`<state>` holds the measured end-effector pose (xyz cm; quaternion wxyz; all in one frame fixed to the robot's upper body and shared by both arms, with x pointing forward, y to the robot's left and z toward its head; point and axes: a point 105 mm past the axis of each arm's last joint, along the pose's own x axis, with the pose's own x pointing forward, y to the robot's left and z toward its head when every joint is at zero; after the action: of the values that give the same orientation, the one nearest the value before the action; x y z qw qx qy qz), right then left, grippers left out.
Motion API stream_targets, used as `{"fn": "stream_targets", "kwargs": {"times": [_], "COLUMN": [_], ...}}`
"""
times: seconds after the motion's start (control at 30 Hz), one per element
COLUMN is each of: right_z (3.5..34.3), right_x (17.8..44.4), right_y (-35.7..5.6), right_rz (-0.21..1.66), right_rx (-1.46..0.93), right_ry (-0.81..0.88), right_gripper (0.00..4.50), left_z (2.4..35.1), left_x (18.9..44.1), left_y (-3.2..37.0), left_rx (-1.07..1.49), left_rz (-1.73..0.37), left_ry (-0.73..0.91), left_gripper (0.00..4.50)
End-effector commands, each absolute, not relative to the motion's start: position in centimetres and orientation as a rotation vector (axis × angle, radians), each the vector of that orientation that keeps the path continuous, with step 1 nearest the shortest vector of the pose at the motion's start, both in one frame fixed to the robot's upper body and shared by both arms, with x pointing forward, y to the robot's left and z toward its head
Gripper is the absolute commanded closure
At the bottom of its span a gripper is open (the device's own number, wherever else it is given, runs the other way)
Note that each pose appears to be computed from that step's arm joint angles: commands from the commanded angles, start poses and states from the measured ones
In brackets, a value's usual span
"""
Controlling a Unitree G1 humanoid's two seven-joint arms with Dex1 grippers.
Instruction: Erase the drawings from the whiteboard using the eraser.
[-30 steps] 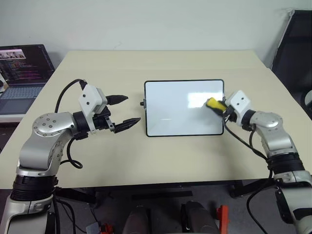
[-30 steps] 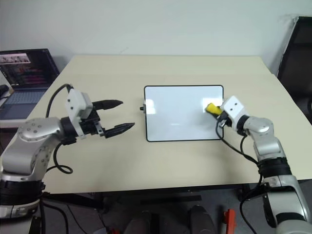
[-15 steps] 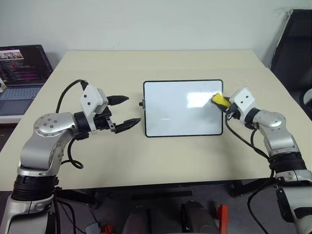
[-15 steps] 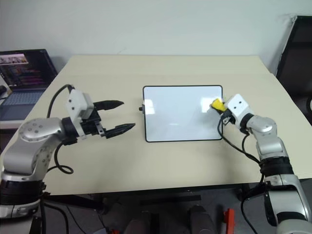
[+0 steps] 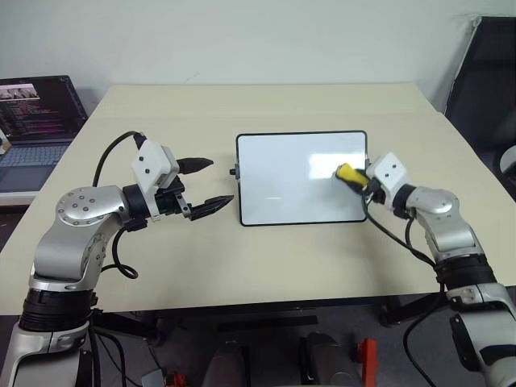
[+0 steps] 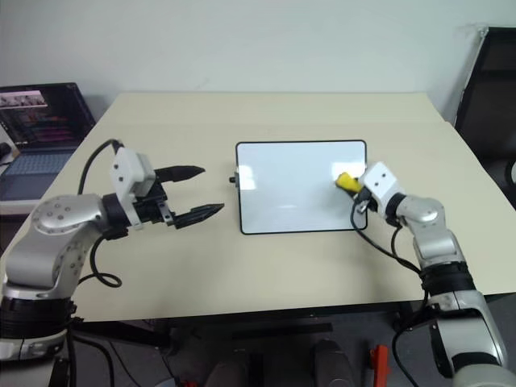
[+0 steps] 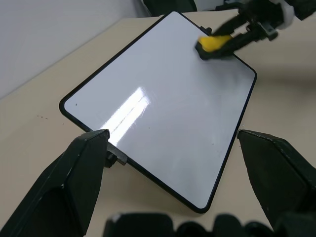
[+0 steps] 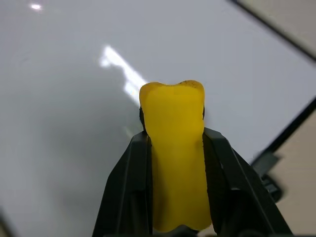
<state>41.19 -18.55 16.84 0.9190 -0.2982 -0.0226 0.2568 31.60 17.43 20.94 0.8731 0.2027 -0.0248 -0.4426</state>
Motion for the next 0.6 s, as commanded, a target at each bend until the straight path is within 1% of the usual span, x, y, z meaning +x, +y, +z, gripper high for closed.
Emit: {"fn": "stream_targets", "kwargs": {"times": [0.03,0.17,0.3,0.37,0.43,0.5,0.6], "right_z": [18.0,16.9,16.0,15.6,15.4,14.7,14.0], "right_x": [42.3,42.4,41.8,41.0,39.5,37.8,36.8], "right_y": [-20.7,-21.0,-19.4,-17.8,-15.7,-14.2,-14.6], "right_rz": [0.378,0.369,0.46,0.554,0.69,0.815,0.846], "right_rx": [-0.61,-0.634,-0.642,-0.634,-0.599,-0.554,-0.557], "right_ry": [-0.065,-0.022,-0.014,-0.023,-0.044,-0.015,0.059], "right_gripper": [3.5,3.5,3.5,3.5,3.5,3.5,3.5], "left_z": [22.1,22.2,22.2,22.2,22.2,22.2,22.3], "left_x": [31.6,31.6,31.7,31.7,31.7,31.8,31.8], "left_y": [17.5,17.6,17.6,17.5,17.4,17.3,17.1], "left_rx": [0.451,0.452,0.452,0.451,0.451,0.45,0.449], "left_rz": [-0.916,-0.911,-0.911,-0.913,-0.916,-0.92,-0.93], "left_ry": [-0.092,-0.093,-0.093,-0.094,-0.095,-0.097,-0.101], "left_gripper": [0.0,0.0,0.0,0.0,0.0,0.0,0.0]}}
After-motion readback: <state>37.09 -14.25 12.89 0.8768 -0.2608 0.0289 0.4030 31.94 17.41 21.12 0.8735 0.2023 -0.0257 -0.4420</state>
